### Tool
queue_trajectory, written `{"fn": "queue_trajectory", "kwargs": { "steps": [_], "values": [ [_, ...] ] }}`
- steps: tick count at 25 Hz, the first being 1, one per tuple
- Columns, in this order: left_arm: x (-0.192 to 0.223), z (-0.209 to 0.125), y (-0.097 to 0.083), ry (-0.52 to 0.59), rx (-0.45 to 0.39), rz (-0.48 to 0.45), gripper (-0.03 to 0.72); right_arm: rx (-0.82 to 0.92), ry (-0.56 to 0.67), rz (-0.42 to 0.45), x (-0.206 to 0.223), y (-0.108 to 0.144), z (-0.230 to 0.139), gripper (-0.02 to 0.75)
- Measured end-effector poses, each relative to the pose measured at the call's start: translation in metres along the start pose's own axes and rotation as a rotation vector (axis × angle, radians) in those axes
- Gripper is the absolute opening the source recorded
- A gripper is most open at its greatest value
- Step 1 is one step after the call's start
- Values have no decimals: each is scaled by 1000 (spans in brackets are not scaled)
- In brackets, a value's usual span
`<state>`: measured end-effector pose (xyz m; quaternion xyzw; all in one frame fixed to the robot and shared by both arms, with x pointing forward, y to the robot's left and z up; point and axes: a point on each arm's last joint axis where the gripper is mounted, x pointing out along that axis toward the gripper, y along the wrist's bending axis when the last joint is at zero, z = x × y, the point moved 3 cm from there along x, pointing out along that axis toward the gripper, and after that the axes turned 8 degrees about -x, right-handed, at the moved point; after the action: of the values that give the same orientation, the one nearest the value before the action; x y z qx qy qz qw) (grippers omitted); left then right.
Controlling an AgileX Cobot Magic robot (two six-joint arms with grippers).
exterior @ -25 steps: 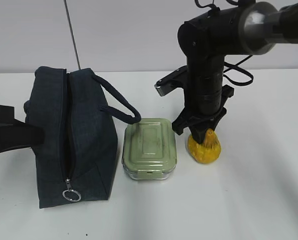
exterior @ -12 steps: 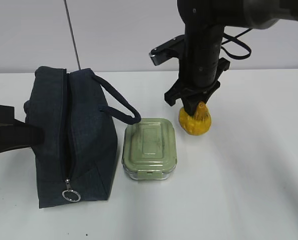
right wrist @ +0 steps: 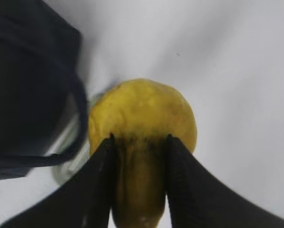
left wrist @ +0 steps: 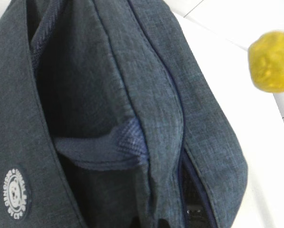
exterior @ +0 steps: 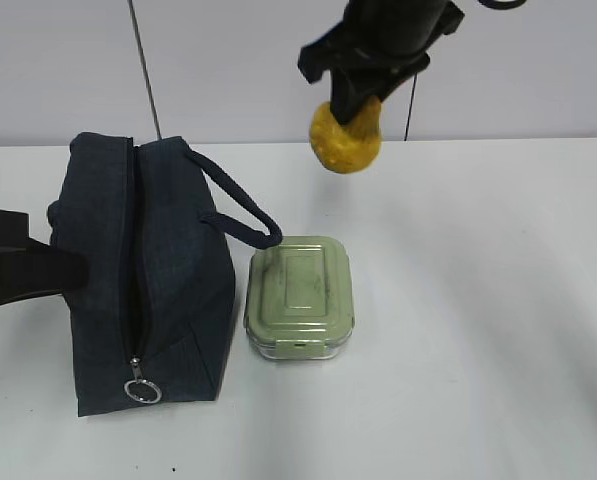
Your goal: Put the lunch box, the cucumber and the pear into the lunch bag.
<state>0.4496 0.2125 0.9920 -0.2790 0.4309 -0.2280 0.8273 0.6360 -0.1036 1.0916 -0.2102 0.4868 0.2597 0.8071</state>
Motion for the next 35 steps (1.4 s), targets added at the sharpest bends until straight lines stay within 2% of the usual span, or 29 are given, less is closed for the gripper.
{"fn": "queue_trajectory", "kwargs": {
  "steps": [4,8,12,16,19,23,30,35],
  "values": [
    [0,0,0,-4,0,3,-13,27,-128,220,-23,28,18,256],
    [0,1,1,-7,0,6,-13,7,-204,439,-35,57,28,256],
    [0,1,1,-8,0,7,-13,-18,-250,586,-35,75,35,255],
    [0,1,1,-8,0,7,-13,-9,-254,718,-11,86,41,254],
    [0,1,1,-8,-1,6,-13,13,-219,755,17,88,41,254],
    [0,1,1,-8,-1,6,-13,38,-157,764,60,88,38,254],
    [0,1,1,-10,-2,5,-13,33,-69,635,107,76,27,254],
    [0,1,1,-12,-4,4,-13,60,-104,632,112,80,32,284]
  ]
}}
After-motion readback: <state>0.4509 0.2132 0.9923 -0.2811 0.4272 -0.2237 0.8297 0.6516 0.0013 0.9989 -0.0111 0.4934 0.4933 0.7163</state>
